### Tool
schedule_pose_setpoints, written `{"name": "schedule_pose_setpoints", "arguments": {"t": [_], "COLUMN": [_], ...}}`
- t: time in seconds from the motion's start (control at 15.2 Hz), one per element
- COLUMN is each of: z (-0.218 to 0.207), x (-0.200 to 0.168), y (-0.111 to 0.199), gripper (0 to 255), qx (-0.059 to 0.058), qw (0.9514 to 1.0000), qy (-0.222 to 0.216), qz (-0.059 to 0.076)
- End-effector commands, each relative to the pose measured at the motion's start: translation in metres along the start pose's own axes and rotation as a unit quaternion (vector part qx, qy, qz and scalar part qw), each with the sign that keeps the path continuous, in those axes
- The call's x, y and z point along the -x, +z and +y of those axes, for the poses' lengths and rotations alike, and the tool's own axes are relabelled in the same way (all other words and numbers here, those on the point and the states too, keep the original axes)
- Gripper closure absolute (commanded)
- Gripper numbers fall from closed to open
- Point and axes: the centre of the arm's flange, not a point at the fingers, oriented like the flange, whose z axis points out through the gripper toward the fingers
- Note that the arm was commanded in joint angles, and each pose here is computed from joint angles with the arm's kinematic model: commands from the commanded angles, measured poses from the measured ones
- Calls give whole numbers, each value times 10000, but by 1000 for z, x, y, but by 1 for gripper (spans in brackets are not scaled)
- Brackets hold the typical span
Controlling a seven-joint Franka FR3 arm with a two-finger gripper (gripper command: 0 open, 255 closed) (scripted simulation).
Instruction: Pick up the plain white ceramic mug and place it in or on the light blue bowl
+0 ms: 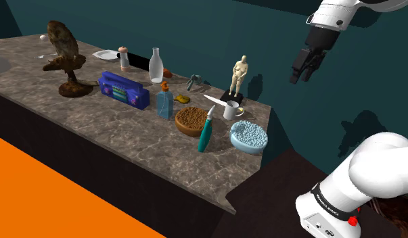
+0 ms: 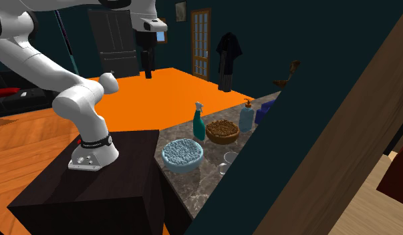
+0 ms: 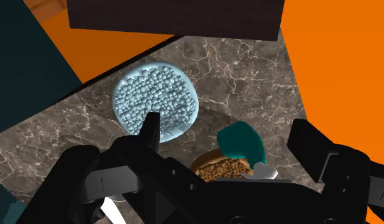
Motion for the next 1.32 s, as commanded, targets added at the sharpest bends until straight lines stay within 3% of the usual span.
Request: {"name": "schedule_pose_setpoints", "arguments": {"t": [0.0, 1.25], "z": [0, 61], "x": [0, -170], "y": [0, 162], "gripper": [0, 0], "qx": [0, 282], "qw": [10000, 9991], "qy": [0, 69], "qz": [0, 304]}}
